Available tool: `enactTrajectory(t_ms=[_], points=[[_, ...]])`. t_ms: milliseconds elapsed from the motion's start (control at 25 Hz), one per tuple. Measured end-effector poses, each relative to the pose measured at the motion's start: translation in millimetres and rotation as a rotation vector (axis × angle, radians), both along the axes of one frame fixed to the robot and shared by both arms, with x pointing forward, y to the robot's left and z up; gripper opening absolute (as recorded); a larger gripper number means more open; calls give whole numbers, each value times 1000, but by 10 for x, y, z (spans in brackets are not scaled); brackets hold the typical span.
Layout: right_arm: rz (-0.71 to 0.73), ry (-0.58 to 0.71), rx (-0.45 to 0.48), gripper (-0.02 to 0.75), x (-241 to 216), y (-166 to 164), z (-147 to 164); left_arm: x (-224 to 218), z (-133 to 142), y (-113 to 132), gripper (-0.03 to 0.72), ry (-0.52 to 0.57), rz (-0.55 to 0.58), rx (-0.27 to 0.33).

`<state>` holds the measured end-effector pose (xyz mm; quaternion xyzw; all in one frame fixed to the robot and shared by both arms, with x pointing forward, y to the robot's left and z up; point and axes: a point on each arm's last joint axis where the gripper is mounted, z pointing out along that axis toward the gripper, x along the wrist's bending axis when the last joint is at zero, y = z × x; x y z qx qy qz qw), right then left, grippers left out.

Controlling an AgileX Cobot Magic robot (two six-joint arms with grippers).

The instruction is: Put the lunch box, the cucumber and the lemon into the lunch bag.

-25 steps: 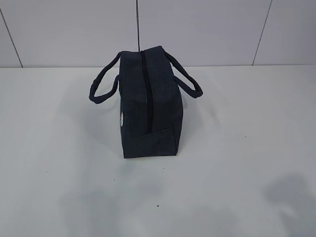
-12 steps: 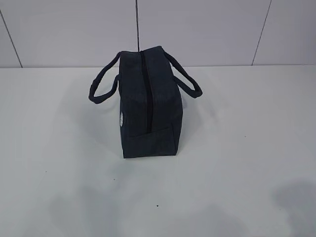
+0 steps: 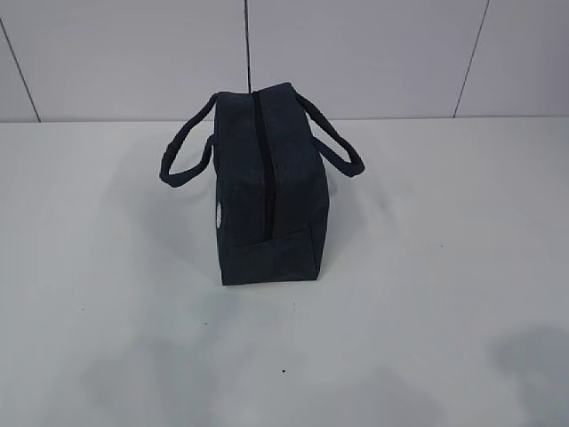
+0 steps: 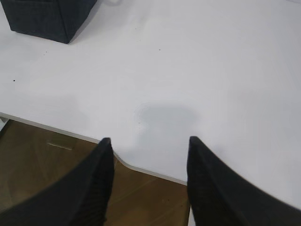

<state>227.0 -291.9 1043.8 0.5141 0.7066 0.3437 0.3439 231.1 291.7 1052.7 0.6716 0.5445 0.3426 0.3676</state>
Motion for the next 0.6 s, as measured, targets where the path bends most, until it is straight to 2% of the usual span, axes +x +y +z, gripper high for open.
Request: enactTrajectory(t_ms=[600], points=[[0,0,0,383,0,0,0,0,0,0,242,0,0,0]])
